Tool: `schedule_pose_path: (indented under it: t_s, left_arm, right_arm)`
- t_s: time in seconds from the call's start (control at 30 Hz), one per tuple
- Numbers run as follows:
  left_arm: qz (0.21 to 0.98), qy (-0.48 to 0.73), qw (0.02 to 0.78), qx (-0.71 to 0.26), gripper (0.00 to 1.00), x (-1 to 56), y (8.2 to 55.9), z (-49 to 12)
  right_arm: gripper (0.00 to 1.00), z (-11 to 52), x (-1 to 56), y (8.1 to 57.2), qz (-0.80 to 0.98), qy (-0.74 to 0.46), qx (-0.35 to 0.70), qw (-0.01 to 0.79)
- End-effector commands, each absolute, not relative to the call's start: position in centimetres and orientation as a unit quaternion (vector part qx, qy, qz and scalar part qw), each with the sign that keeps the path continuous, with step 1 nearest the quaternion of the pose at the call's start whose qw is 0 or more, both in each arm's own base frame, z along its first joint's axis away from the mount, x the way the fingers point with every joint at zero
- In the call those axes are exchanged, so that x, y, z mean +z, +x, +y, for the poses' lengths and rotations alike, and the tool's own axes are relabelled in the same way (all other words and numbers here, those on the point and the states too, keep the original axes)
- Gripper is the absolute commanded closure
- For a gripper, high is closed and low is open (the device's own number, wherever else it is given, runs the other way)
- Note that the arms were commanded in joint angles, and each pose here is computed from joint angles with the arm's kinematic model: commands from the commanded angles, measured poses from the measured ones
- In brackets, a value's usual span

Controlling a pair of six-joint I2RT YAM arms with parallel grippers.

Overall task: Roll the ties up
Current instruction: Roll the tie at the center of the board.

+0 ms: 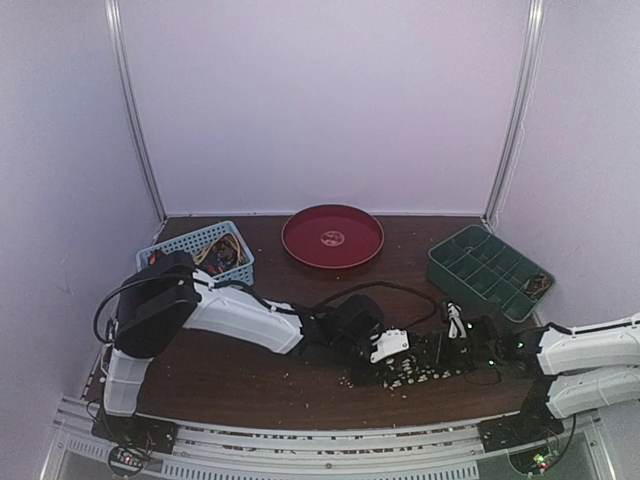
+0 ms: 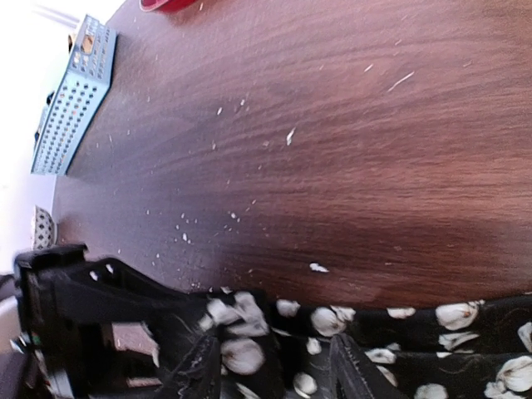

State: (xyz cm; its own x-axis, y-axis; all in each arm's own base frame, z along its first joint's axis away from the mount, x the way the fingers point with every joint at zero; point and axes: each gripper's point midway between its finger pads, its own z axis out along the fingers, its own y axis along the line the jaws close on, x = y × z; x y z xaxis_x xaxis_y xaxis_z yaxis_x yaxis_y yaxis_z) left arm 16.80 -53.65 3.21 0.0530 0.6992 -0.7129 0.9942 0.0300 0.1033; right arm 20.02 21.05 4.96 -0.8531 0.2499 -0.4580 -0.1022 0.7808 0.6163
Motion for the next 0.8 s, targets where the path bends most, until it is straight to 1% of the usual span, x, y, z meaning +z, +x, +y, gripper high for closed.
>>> schedule_pose_path:
  t_s: [0.0,0.23,0.37,0.47,0.57,0.7,0.77]
  left_arm:
    - [0.649,0.677,0.274,-0.214,0.56,1.2,17.5,-49.5]
    - [0.654,0.666,0.273,-0.233,0.56,1.5,18.9,-47.2]
    - [0.647,0.667,0.278,-0.242,0.55,1.8,18.9,-46.9]
    - [0.64,0.67,0.278,-0.253,0.52,2.0,18.7,-46.9]
    - [0.645,0.667,0.28,-0.247,0.48,2.0,19.1,-46.7]
    - [0.653,0.657,0.292,-0.237,0.38,2.4,19.9,-46.4]
    - [0.656,0.652,0.297,-0.238,0.35,2.8,20.1,-46.3]
  right_arm:
    - [0.55,24.0,6.8,20.7,0.889,0.015,0.378,0.259]
    - [0.56,27.0,6.5,21.2,0.882,-0.006,0.411,0.231]
    - [0.56,28.8,7.0,21.7,0.873,-0.012,0.435,0.219]
    - [0.54,29.6,7.1,22.1,0.872,-0.016,0.439,0.216]
    - [0.53,29.9,7.0,22.3,0.873,-0.018,0.439,0.213]
    - [0.53,29.9,5.9,22.2,0.881,-0.013,0.428,0.2]
    - [0.54,29.9,5.5,22.2,0.884,-0.009,0.426,0.193]
